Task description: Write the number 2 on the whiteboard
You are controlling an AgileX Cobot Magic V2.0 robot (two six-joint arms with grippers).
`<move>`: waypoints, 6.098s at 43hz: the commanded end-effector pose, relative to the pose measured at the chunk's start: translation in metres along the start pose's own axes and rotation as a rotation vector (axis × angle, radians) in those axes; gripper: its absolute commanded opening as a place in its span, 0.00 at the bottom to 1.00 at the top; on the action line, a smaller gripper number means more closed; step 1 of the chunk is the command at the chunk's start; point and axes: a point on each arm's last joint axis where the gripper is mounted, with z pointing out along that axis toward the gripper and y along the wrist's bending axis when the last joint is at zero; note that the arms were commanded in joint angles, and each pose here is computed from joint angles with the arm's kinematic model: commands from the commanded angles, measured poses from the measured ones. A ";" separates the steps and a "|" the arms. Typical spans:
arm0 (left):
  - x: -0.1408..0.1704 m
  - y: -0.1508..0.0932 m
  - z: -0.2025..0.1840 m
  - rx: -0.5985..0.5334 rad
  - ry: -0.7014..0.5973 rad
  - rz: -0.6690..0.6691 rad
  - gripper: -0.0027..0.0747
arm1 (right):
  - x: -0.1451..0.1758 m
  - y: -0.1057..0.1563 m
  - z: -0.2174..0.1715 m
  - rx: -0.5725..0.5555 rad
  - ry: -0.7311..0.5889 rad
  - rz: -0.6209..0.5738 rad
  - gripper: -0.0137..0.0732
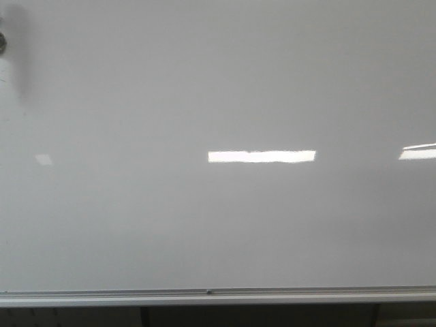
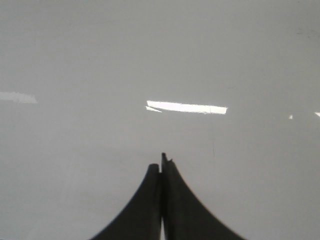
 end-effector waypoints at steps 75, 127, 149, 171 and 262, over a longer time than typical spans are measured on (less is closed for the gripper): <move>-0.172 0.006 0.022 -0.017 0.231 -0.041 0.01 | -0.148 -0.001 0.053 -0.014 0.294 -0.003 0.08; -0.142 0.005 0.048 -0.017 0.403 -0.038 0.74 | -0.130 -0.002 0.075 -0.010 0.442 -0.022 0.85; -0.148 0.004 0.079 -0.013 0.427 -0.039 0.74 | -0.132 -0.002 0.076 -0.010 0.421 -0.022 0.85; -0.135 0.003 0.171 -0.006 0.531 -0.034 0.74 | -0.132 -0.002 0.076 -0.010 0.421 -0.022 0.85; -0.146 -0.024 0.233 0.117 0.804 0.092 0.02 | -0.133 -0.002 0.076 -0.009 0.414 -0.022 0.85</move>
